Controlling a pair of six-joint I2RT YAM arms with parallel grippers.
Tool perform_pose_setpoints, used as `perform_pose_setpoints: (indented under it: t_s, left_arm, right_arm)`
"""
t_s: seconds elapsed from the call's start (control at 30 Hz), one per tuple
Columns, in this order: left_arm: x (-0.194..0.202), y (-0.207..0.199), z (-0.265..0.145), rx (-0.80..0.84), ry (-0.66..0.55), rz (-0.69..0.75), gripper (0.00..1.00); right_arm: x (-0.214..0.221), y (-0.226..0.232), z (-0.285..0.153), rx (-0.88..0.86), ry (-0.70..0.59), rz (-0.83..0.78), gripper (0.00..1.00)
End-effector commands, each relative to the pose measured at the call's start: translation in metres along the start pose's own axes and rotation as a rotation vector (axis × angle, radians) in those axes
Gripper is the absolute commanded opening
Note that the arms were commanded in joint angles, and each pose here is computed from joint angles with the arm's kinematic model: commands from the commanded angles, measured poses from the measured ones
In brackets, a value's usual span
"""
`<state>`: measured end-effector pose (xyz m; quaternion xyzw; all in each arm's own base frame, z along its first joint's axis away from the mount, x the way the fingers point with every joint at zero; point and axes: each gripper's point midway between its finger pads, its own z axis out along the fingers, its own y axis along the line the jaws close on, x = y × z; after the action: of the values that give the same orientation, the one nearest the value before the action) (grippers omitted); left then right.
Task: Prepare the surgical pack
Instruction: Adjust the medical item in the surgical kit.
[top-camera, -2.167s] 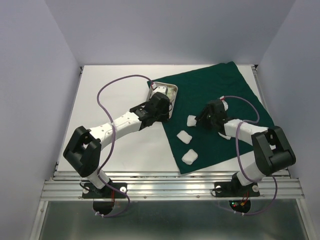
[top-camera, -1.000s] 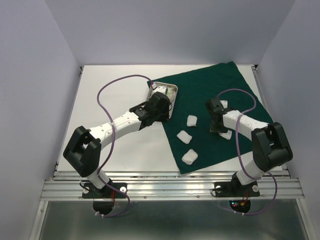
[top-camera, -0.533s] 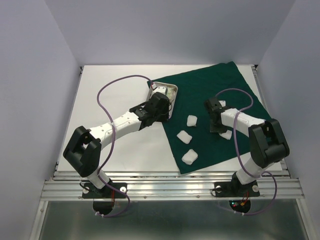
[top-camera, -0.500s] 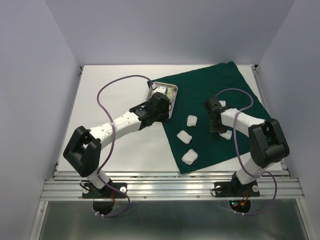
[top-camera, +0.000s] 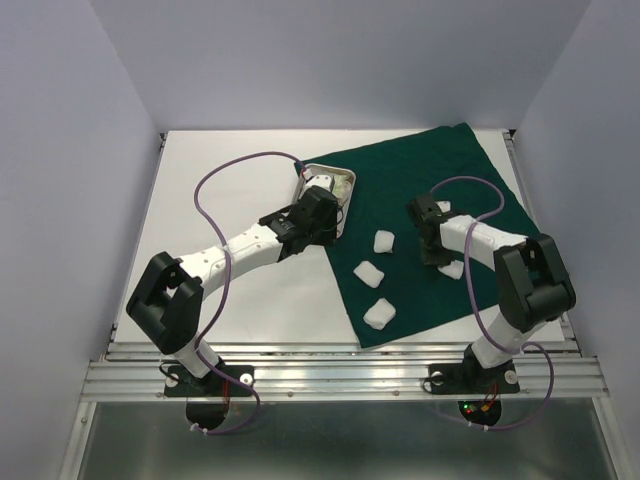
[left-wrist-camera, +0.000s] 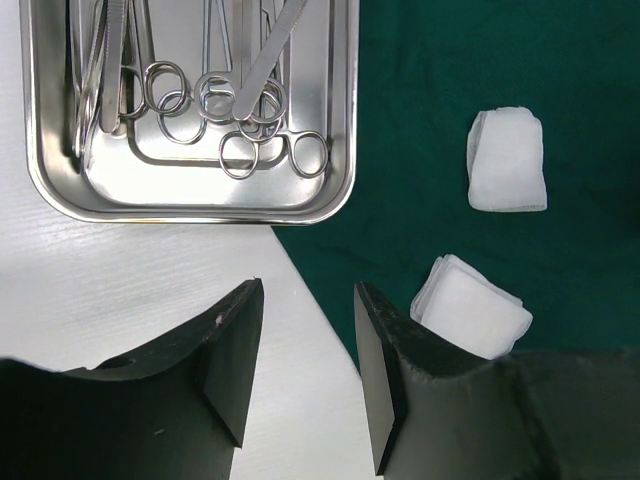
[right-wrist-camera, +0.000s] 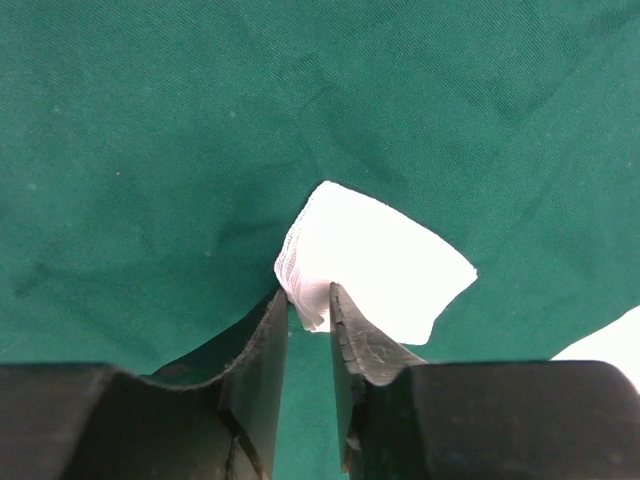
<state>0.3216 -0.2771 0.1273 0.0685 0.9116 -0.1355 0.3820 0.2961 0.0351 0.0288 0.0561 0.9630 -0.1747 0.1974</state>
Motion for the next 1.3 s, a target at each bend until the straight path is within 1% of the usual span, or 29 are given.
perform_pose_setpoints:
  t_s: [0.0, 0.1, 0.13, 0.17, 0.23, 0.5, 0.63, 0.8, 0.83, 1.0, 1.03, 1.1, 1.27]
  left_arm:
    - [-0.013, 0.001, -0.01, 0.004, -0.048, -0.005, 0.53]
    - [-0.012, 0.002, -0.009, 0.0, -0.047, -0.003, 0.53]
    - [-0.013, 0.002, -0.01, 0.0, -0.049, -0.003, 0.53]
    - [-0.013, 0.001, -0.01, 0.0, -0.05, -0.004, 0.53]
    - [-0.013, 0.002, -0.01, -0.001, -0.051, -0.005, 0.53]
    - [-0.015, 0.002, -0.01, -0.004, -0.052, -0.004, 0.53]
    - [-0.016, 0.001, -0.011, -0.003, -0.054, -0.003, 0.53]
    - [-0.016, 0.001, -0.011, 0.0, -0.055, -0.002, 0.53]
    - [-0.016, 0.001, -0.011, 0.0, -0.055, -0.003, 0.53]
    - [-0.016, 0.002, -0.013, -0.001, -0.057, -0.002, 0.53]
    - [-0.016, 0.002, -0.013, 0.0, -0.059, -0.003, 0.53]
    - [-0.016, 0.002, -0.014, 0.0, -0.059, -0.003, 0.53]
    - [-0.018, 0.004, -0.017, -0.003, -0.069, -0.003, 0.53]
  right_arm:
    - [-0.014, -0.002, -0.004, 0.03, -0.033, -0.003, 0.24]
    - [-0.017, -0.003, -0.006, 0.032, -0.047, 0.004, 0.17]
    - [-0.017, -0.003, -0.007, 0.028, -0.049, 0.005, 0.1]
    - [-0.018, -0.003, -0.008, 0.021, -0.053, 0.006, 0.1]
    - [-0.019, -0.002, -0.011, 0.007, -0.058, 0.012, 0.01]
    - [-0.032, 0.009, -0.036, -0.1, -0.082, 0.077, 0.01]
    - [-0.038, 0.009, -0.043, -0.102, -0.085, 0.12, 0.01]
    - [-0.046, 0.03, -0.048, -0.194, -0.065, 0.167, 0.01]
    - [-0.045, 0.035, -0.045, -0.204, -0.05, 0.167, 0.01]
    - [-0.07, 0.058, -0.039, -0.255, -0.065, 0.216, 0.01]
    - [-0.071, 0.063, -0.031, -0.247, -0.046, 0.216, 0.01]
    - [-0.089, 0.073, -0.03, -0.266, -0.074, 0.238, 0.01]
    - [-0.108, 0.094, -0.01, -0.263, -0.062, 0.276, 0.01]
